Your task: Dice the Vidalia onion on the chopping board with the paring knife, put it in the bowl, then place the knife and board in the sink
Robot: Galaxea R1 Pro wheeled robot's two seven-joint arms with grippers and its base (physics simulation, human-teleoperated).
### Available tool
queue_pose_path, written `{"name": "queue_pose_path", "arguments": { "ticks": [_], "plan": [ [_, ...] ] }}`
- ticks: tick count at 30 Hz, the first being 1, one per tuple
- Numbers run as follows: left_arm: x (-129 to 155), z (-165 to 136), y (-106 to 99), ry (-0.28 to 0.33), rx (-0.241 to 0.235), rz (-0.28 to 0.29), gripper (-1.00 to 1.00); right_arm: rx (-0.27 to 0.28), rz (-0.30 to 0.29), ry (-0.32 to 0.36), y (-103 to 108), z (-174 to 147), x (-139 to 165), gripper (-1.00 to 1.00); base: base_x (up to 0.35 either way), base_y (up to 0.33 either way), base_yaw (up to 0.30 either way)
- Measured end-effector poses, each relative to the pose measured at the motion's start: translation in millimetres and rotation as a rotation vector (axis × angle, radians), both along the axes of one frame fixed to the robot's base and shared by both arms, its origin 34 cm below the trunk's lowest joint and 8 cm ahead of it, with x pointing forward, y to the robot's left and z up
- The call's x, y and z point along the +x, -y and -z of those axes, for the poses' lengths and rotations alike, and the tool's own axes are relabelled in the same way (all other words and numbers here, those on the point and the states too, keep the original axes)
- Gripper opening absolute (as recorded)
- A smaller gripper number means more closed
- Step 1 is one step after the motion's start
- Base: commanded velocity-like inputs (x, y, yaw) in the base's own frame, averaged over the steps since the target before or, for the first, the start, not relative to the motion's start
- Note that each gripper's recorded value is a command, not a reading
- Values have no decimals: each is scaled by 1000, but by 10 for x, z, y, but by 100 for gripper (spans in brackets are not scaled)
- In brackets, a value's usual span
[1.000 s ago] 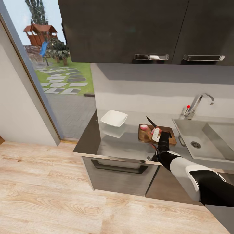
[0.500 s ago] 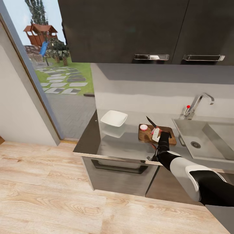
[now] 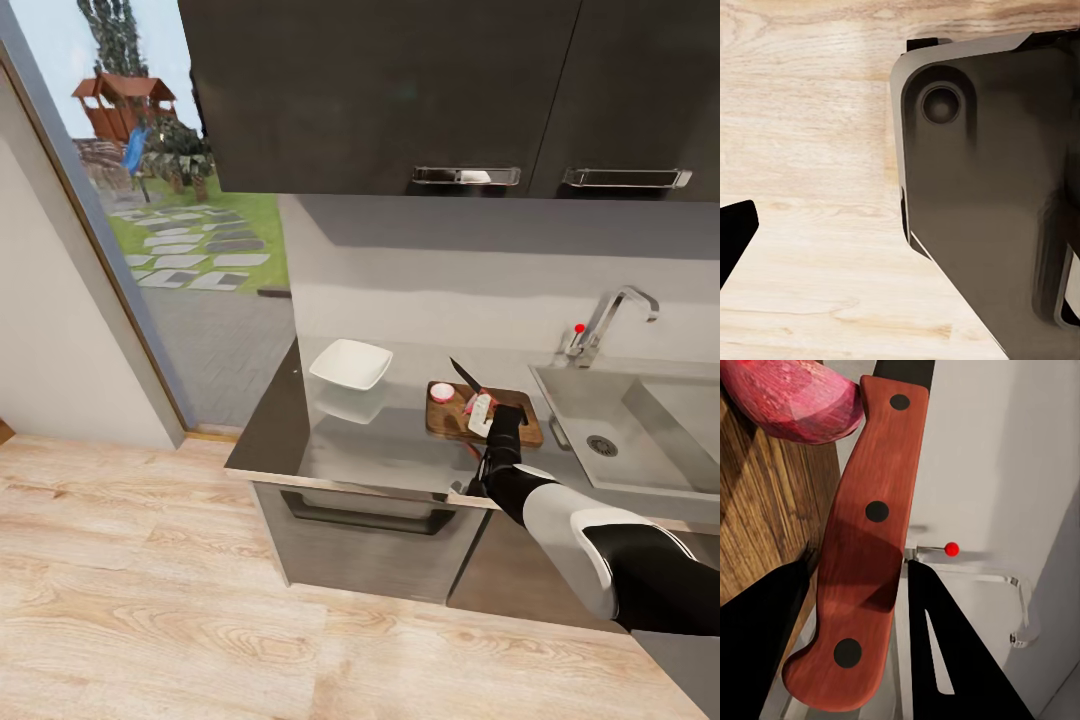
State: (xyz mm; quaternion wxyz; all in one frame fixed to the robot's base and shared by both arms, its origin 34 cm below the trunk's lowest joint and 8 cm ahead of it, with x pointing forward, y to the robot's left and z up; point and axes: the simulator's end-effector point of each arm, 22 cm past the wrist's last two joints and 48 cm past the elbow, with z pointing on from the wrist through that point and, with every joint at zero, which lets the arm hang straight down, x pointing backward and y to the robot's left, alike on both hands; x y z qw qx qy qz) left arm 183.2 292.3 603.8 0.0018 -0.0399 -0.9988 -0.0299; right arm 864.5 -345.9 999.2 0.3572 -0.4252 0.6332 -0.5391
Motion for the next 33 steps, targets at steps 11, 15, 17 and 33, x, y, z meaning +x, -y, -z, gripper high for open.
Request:
{"name": "queue_pose_path", "arguments": {
  "ticks": [11,15,17,33],
  "plan": [
    [0,0,2,0,-1,0,100,1,4,-27,24,172,-110,-100,0,0,0],
    [0,0,4,0,-1,0,100,0,4,-25,30,168,-110,-100,0,0,0],
    [0,0,1,0,-1,0,100,-4,3,-14,31,133,-96,-100,0,0,0],
    [0,0,0,0,-1,0,100,-12,-20,66,-172,-70,-25,-100,0,24,0]
  ]
}}
